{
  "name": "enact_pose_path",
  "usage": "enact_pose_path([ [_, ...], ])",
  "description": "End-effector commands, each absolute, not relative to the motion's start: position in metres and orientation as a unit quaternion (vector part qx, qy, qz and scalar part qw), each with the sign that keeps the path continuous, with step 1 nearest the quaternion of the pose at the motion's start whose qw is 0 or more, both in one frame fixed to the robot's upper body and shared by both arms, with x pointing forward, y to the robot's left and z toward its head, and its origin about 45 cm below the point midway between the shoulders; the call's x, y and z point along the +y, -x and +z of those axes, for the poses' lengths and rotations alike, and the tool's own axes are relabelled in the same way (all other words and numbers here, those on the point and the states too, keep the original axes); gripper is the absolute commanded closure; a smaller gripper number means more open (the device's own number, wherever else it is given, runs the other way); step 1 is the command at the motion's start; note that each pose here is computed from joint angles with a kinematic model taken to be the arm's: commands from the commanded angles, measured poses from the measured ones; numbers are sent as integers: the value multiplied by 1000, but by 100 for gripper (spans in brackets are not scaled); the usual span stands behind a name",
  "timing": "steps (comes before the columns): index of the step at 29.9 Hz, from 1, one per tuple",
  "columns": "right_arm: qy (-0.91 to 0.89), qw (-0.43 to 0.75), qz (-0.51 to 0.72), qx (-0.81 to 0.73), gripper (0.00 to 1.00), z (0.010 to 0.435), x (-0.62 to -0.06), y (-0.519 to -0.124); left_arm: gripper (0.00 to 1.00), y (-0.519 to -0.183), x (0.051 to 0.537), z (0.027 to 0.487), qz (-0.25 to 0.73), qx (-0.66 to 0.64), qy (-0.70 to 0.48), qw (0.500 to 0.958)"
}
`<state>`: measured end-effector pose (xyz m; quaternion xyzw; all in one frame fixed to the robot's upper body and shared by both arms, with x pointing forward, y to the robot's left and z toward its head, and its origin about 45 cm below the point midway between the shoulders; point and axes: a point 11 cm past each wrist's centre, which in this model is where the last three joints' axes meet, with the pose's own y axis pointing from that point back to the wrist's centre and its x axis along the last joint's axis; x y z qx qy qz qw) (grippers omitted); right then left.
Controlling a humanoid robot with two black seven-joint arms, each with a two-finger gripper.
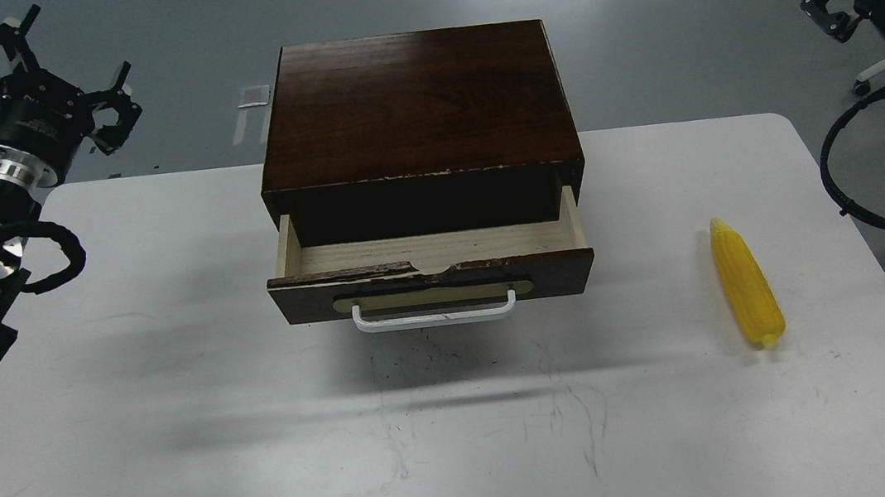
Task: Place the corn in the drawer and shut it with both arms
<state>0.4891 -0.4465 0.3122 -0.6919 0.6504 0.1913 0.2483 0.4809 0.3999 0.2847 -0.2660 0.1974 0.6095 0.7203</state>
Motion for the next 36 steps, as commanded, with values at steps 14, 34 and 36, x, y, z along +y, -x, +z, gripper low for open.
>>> enact_pose_path([
  [14, 692, 246, 191, 651, 0, 311, -448, -488, 2, -474, 409, 270, 622, 203, 252, 713],
  [34, 685, 223, 208, 662, 0, 280, -454, -475, 2, -468, 417, 261, 629, 213, 266, 698],
  [36, 687, 218, 213, 660, 0, 274, -449, -475, 2, -468, 419, 264, 630, 211, 269, 697],
])
